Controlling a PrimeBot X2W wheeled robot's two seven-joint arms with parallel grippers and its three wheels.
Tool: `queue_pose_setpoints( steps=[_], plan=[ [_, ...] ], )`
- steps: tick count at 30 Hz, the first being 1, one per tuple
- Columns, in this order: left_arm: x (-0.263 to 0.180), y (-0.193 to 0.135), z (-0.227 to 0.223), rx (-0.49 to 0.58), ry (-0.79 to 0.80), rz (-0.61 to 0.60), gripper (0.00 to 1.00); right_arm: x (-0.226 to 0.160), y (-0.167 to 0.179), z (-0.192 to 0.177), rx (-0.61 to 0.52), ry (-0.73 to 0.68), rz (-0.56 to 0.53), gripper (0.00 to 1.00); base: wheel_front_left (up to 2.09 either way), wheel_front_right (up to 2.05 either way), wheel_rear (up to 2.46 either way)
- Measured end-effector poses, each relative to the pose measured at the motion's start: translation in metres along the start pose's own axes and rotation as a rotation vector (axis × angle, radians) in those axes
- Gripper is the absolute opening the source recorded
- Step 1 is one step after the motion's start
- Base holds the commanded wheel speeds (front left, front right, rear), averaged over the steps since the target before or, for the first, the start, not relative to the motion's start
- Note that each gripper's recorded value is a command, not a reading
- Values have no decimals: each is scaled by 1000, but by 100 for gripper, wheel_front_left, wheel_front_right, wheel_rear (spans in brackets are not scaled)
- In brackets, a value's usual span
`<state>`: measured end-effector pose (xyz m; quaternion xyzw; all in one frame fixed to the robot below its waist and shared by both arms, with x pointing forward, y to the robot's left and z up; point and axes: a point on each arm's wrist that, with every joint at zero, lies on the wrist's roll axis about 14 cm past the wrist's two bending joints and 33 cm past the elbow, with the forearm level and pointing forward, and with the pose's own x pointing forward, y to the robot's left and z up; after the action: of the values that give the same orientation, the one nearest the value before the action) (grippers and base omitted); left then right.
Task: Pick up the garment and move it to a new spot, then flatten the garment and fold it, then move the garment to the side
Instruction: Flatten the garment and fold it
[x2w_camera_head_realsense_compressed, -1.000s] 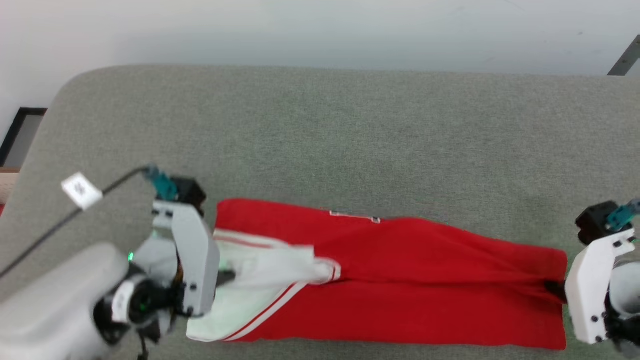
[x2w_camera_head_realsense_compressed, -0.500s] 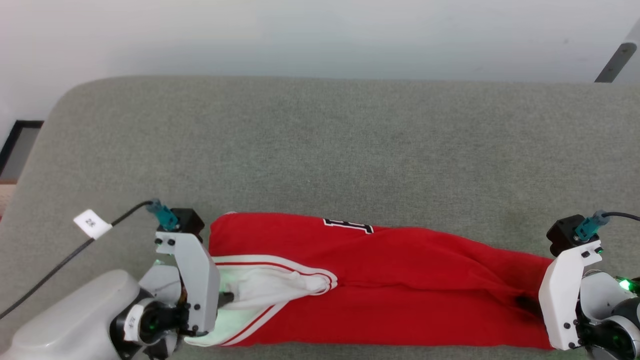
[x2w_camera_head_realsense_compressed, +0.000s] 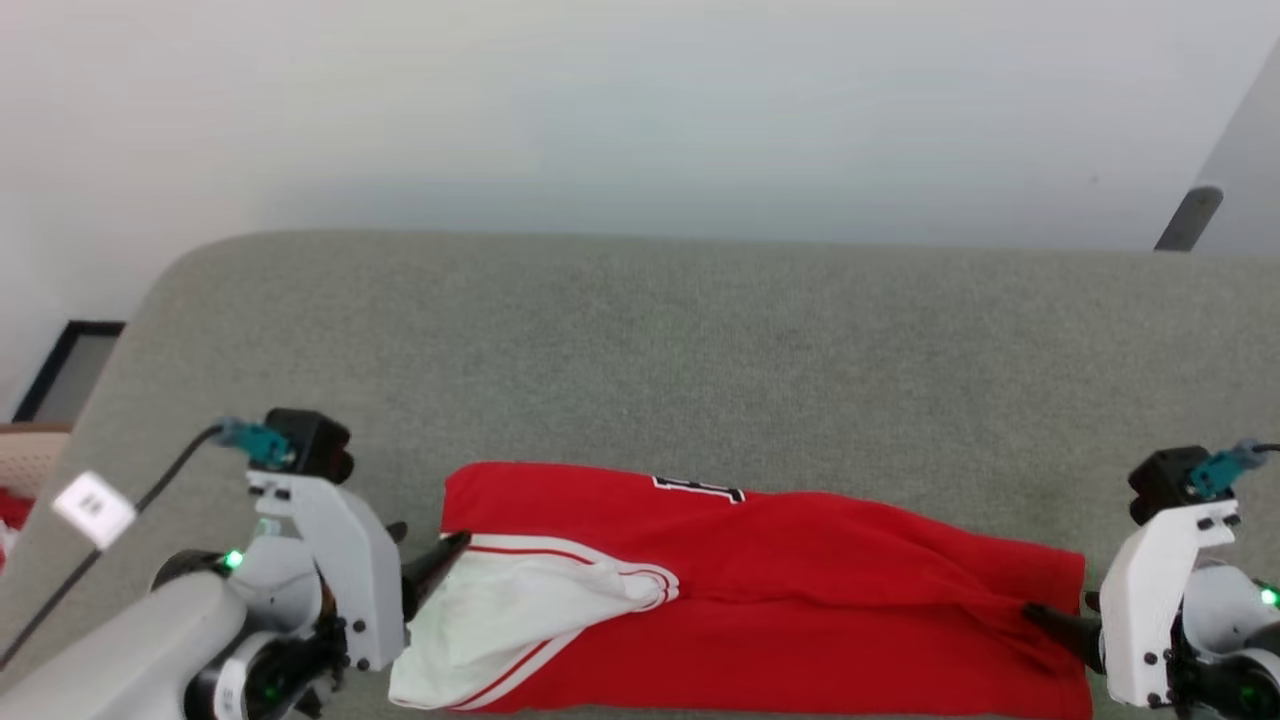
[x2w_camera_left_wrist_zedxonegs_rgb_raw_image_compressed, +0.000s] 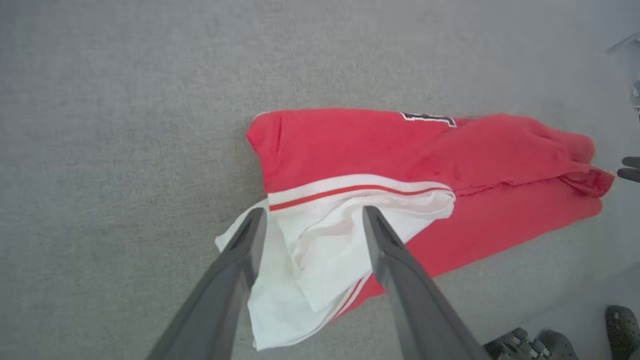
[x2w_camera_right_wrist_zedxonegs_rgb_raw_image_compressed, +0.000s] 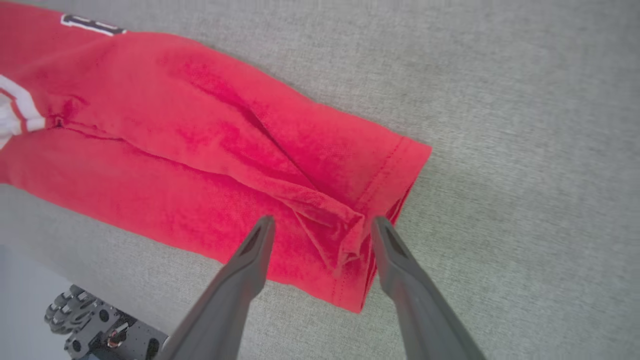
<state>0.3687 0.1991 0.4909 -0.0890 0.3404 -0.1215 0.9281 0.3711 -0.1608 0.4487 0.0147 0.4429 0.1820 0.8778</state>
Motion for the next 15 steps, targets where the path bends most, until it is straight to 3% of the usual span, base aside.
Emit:
queue_pose_setpoints(
  steps=[5, 12, 15],
  plan=[
    [-21, 6, 17, 58, -219, 27, 100, -9, -3, 7, 43, -68, -13, 100, 0, 0, 0],
    [-53, 22, 35, 79, -544, 87, 100, -7, -15, 6, 72, -54, -55, 100, 0, 0, 0],
    [-61, 37, 26, 61, -601, 150, 100, -4, -20, 4, 79, -33, -76, 100, 0, 0, 0]
  ],
)
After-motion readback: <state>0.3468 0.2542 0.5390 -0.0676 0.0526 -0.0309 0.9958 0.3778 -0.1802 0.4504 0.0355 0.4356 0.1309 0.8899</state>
